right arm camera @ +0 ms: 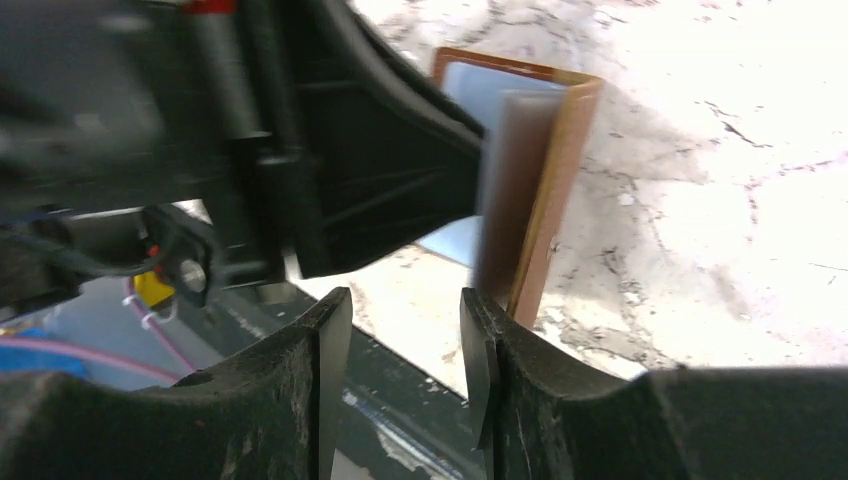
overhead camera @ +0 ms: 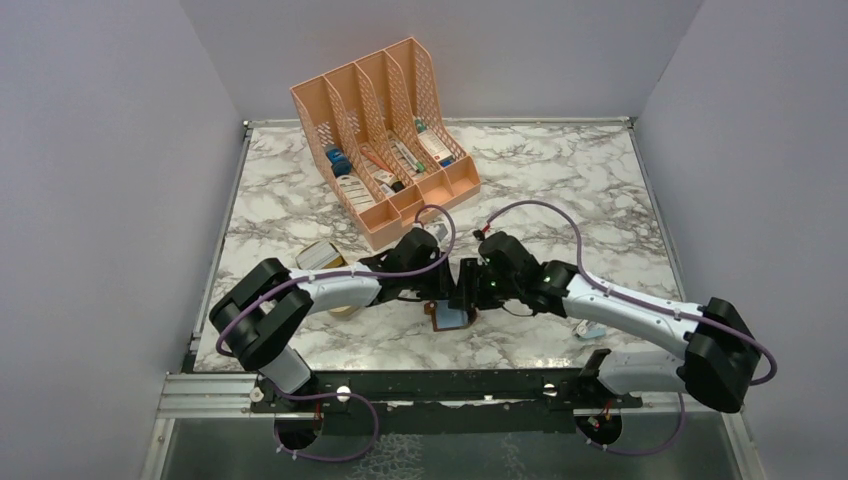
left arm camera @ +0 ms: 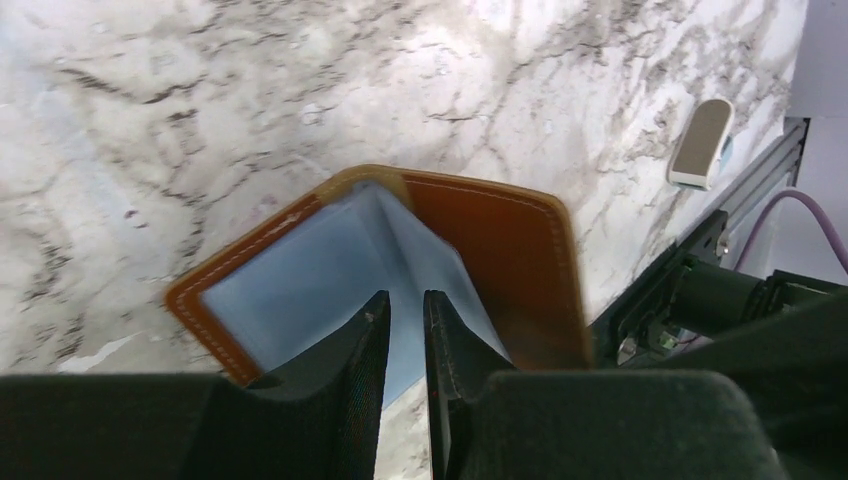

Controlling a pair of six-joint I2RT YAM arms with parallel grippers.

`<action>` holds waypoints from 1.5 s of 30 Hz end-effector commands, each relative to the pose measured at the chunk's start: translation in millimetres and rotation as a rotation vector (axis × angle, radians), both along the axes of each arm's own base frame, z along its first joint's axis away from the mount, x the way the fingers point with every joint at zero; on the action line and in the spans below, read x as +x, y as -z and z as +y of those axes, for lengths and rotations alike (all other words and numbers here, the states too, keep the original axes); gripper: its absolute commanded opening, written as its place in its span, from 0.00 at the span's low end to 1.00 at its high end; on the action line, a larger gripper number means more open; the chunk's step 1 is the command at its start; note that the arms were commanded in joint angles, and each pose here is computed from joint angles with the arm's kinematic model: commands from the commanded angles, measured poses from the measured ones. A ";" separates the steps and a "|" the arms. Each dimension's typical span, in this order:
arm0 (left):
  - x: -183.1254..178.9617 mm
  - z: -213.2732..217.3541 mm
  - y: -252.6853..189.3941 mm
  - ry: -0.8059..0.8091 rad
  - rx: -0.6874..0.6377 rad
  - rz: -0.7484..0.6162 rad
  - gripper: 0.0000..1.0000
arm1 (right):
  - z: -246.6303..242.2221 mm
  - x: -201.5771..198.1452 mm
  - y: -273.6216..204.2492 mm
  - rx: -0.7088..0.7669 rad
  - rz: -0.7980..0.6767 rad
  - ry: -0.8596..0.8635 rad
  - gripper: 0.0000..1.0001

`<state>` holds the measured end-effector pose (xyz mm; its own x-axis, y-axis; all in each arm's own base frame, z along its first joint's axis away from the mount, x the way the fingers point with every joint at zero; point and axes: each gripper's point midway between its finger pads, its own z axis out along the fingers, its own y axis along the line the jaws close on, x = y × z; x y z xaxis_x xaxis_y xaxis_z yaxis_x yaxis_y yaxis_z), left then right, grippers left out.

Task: Put the credit cards into the card holder
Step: Open the card holder at the center of the board.

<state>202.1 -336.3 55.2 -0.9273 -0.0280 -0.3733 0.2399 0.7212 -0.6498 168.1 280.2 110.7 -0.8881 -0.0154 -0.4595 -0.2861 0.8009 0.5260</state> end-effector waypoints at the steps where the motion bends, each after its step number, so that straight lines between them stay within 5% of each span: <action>1: 6.6 20.4 5.1 -0.063 0.042 0.004 0.22 | -6.3 12.7 30.0 -0.077 -0.008 0.067 0.44; 18: 11.5 27.0 9.2 -0.057 0.076 0.007 0.22 | -36.1 20.7 44.8 -0.217 -0.053 0.135 0.41; 38: 5.1 -29.1 -38.1 0.073 -0.215 0.060 0.24 | 0.2 -4.9 -24.4 0.097 -0.126 -0.079 0.43; 45: 10.2 -37.5 -30.6 0.076 -0.207 0.075 0.24 | -3.2 1.7 -6.9 0.045 -0.142 -0.049 0.43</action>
